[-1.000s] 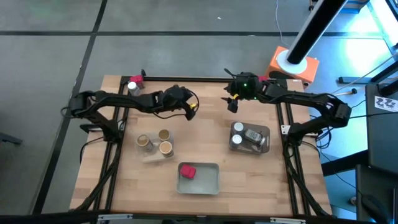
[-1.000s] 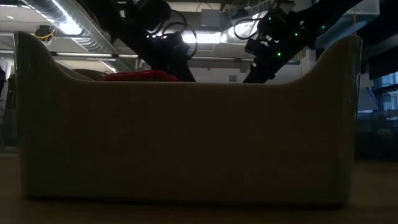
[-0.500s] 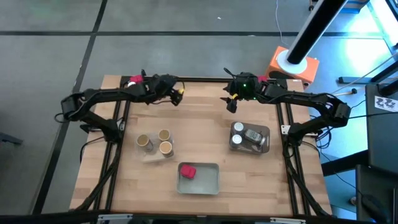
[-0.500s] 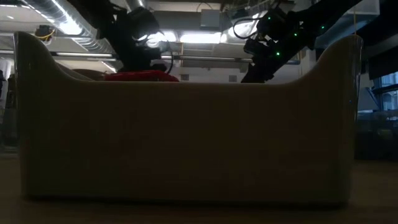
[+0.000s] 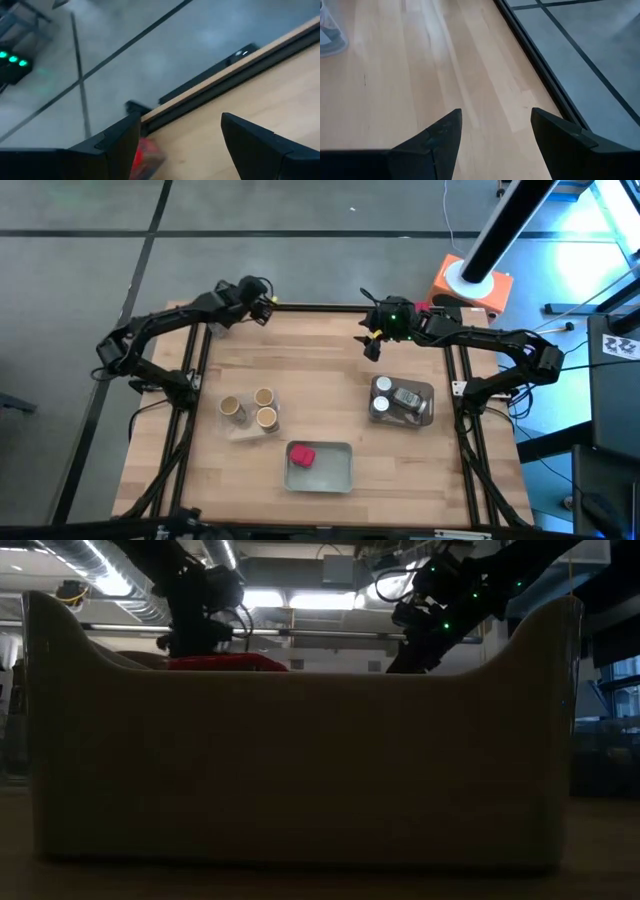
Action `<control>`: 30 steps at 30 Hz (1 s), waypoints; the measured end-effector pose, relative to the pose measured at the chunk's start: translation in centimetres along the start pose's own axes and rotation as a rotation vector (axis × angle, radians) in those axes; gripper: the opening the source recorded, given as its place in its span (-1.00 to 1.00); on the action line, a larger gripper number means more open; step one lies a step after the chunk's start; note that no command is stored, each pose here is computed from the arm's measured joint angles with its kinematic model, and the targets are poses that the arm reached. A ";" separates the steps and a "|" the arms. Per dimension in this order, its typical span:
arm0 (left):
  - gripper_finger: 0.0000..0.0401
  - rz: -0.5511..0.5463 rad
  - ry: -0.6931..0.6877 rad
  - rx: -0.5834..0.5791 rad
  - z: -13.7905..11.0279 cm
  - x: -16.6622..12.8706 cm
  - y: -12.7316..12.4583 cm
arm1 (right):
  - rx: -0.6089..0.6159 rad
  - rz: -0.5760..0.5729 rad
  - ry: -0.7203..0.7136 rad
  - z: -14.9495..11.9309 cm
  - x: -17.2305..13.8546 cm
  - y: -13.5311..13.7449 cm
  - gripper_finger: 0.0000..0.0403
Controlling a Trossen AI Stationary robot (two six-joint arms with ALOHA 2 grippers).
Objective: Sort spices by type
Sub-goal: Put the white seasoning bottle into the black bin
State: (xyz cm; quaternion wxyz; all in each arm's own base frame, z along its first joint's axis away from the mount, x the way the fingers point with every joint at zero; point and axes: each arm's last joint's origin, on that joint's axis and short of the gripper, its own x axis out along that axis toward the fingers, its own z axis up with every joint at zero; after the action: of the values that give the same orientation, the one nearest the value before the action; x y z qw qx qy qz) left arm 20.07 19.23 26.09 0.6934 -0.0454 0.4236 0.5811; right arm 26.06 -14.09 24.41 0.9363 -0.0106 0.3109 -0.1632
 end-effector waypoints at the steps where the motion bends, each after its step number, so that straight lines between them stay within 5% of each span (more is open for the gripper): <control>1: 0.32 0.013 0.015 -0.003 0.3 -0.1 0.5 | 0.000 0.001 0.003 0.0 0.0 0.0 0.19; 13: 0.32 0.106 0.175 -0.045 3.3 -1.0 5.0 | -0.023 0.008 0.004 0.0 0.0 0.0 0.19; 30: 0.32 0.189 0.696 0.123 1.4 4.3 3.5 | -0.025 0.010 0.010 -0.1 0.0 0.1 0.19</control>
State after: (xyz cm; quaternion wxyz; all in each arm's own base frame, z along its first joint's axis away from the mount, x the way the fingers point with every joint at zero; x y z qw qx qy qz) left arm 17.71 24.45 25.74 0.4526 -0.1593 0.6707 0.5656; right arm 26.01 -14.03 24.32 0.9353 -0.0202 0.3176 -0.1546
